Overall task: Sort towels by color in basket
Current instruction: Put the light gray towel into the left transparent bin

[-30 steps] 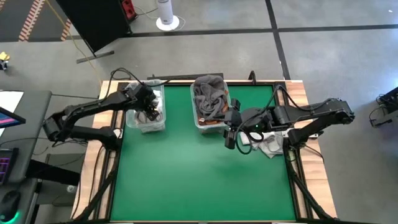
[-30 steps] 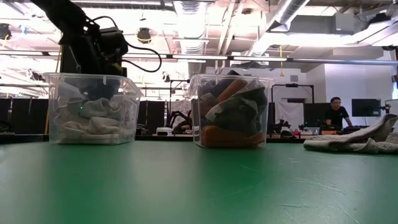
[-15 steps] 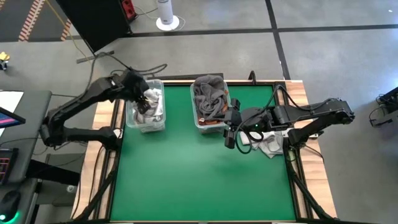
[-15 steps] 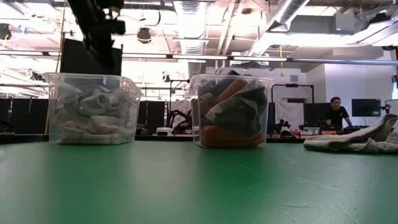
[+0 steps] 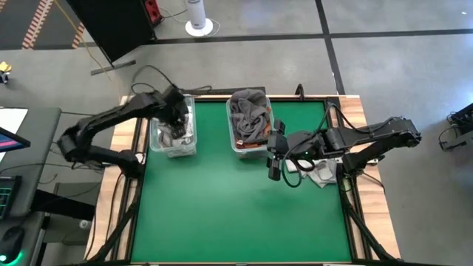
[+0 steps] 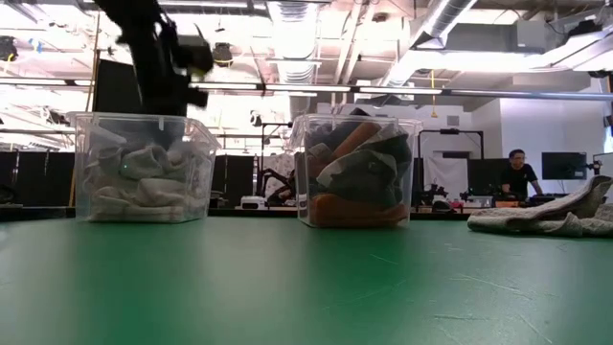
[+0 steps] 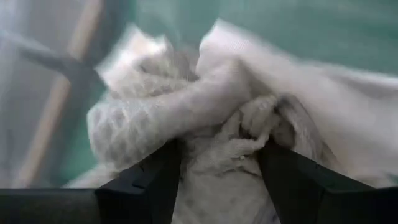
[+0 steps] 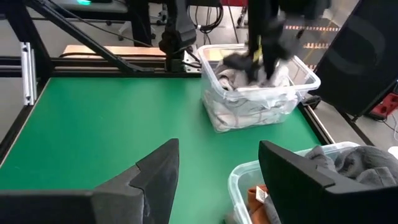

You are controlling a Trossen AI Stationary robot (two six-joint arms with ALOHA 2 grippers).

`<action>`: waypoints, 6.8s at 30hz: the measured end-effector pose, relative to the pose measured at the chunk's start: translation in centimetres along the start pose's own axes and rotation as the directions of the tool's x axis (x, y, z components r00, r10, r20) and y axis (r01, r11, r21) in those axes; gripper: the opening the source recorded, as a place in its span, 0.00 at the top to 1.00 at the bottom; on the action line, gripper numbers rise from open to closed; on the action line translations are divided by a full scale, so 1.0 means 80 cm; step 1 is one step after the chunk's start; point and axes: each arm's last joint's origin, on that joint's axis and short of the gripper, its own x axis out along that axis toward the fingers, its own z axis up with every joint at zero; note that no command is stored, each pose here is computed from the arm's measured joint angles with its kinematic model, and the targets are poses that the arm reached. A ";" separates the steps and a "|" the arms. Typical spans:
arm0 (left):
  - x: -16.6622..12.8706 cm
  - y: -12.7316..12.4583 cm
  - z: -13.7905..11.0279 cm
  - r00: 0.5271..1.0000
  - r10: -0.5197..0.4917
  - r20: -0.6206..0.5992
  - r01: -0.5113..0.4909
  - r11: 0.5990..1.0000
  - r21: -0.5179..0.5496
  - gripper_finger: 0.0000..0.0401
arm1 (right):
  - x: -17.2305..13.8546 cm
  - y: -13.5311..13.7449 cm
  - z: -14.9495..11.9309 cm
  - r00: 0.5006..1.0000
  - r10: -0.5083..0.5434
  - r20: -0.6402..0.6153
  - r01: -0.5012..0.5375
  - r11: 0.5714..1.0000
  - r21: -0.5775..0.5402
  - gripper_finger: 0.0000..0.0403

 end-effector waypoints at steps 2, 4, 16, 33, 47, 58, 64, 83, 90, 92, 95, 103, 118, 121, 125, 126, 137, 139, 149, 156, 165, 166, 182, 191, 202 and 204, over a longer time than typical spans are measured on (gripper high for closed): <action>0.029 -0.004 -0.004 0.997 -0.021 -0.073 0.019 1.000 -0.023 0.48 | 0.004 0.003 -0.001 1.000 0.001 -0.007 -0.001 1.000 -0.004 0.38; 0.055 -0.010 -0.009 0.988 -0.047 -0.148 0.043 0.999 -0.032 0.48 | 0.007 0.006 -0.004 1.000 0.005 -0.022 -0.006 1.000 -0.013 0.38; 0.032 -0.010 -0.009 0.965 -0.105 -0.241 0.101 0.995 -0.026 0.48 | 0.022 0.013 -0.011 0.998 0.004 -0.056 -0.006 0.999 -0.035 0.38; -0.080 -0.024 -0.020 0.990 -0.104 -0.093 0.122 0.967 0.225 0.48 | 0.023 0.002 -0.009 0.999 -0.022 -0.048 0.021 1.000 -0.020 0.38; 0.064 -0.038 -0.033 0.914 -0.169 -0.369 0.233 0.963 0.137 0.48 | 0.021 0.005 -0.009 0.999 -0.012 -0.052 0.010 0.999 -0.042 0.38; 0.002 -0.030 -0.007 0.938 -0.155 -0.309 0.208 0.967 0.147 0.48 | 0.021 0.005 -0.009 0.999 -0.013 -0.050 0.011 0.999 -0.039 0.38; -0.059 -0.018 -0.001 0.988 -0.043 -0.146 0.077 0.968 0.239 0.48 | 0.021 0.005 -0.009 0.999 -0.012 -0.050 0.011 1.000 -0.018 0.38; 0.026 -0.045 -0.077 0.957 -0.036 -0.289 0.109 0.964 0.243 0.48 | 0.021 0.005 -0.009 0.999 -0.011 -0.050 0.011 1.000 -0.010 0.38; 0.041 -0.048 -0.083 0.930 -0.022 -0.367 0.116 0.965 0.236 0.48 | 0.021 0.005 -0.009 0.999 -0.011 -0.049 0.010 1.000 -0.013 0.38; 0.031 -0.045 -0.076 0.931 -0.021 -0.366 0.112 0.967 0.230 0.48 | 0.022 0.005 -0.009 0.999 -0.012 -0.049 0.011 1.000 -0.013 0.38; 0.009 -0.038 -0.060 0.940 -0.024 -0.339 0.103 0.970 0.218 0.48 | 0.022 0.004 -0.009 0.999 -0.012 -0.050 0.011 1.000 -0.013 0.38; -0.061 -0.018 -0.018 0.978 0.021 -0.210 0.020 0.981 0.191 0.48 | 0.021 0.005 -0.009 0.999 -0.011 -0.050 0.010 1.000 -0.017 0.38; -0.109 -0.049 0.020 0.991 -0.126 0.046 0.115 0.974 0.195 0.48 | -0.004 -0.001 -0.047 0.933 -0.038 -0.359 0.027 0.999 -0.035 0.38; -0.118 -0.075 0.025 0.979 -0.169 0.116 0.134 0.956 0.260 0.48 | -0.013 -0.005 -0.064 0.864 -0.074 -0.497 0.077 0.997 -0.015 0.38; -0.130 -0.107 0.029 0.963 -0.182 0.198 0.106 0.933 0.343 0.48 | -0.031 -0.014 -0.089 0.705 -0.149 -0.693 0.200 0.980 -0.007 0.38; -0.133 -0.114 0.030 0.957 -0.183 0.225 0.093 0.929 0.357 0.48 | -0.032 -0.016 -0.094 0.665 -0.168 -0.728 0.231 0.973 -0.014 0.38; -0.148 -0.145 0.034 0.919 -0.193 0.345 0.039 0.912 0.407 0.48 | 0.031 -0.050 -0.143 0.310 -0.192 -0.931 0.361 0.930 -0.071 0.45; -0.152 -0.146 0.026 0.925 -0.199 0.324 0.051 0.909 0.414 0.48 | 0.043 -0.055 -0.160 0.297 -0.138 -0.945 0.340 0.940 -0.030 0.46; -0.192 -0.126 -0.014 0.873 -0.245 0.422 0.076 0.922 0.379 0.48 | 0.051 -0.070 -0.233 0.382 -0.078 -0.921 0.356 0.932 0.069 0.42; -0.203 -0.118 -0.024 0.851 -0.251 0.461 0.085 0.933 0.351 0.48 | 0.058 -0.081 -0.272 0.450 -0.016 -0.893 0.328 0.933 0.149 0.42; -0.200 -0.118 -0.024 0.862 -0.248 0.442 0.085 0.930 0.357 0.48 | 0.060 -0.083 -0.295 0.437 -0.009 -0.899 0.318 0.937 0.145 0.53; -0.200 -0.118 -0.025 0.862 -0.248 0.442 0.085 0.930 0.357 0.48 | 0.059 -0.082 -0.297 0.435 -0.009 -0.900 0.316 0.938 0.144 0.58; -0.206 -0.119 -0.018 0.817 -0.258 0.516 0.080 0.937 0.341 0.48 | 0.017 -0.083 -0.223 0.466 -0.001 -0.885 0.341 0.923 0.179 0.93; -0.145 -0.150 -0.010 0.688 -0.327 0.648 0.070 0.919 0.389 0.48 | -0.028 -0.069 -0.113 0.929 0.058 -0.364 0.071 0.941 0.331 0.93; -0.101 -0.174 0.000 0.441 -0.369 0.818 0.164 0.929 0.331 0.48 | -0.006 -0.058 -0.047 0.980 0.070 0.187 -0.097 0.985 0.142 0.93; -0.095 -0.179 0.005 0.423 -0.365 0.829 0.169 0.931 0.324 0.48 | 0.009 -0.060 -0.046 0.979 0.056 0.196 -0.083 0.988 0.133 0.93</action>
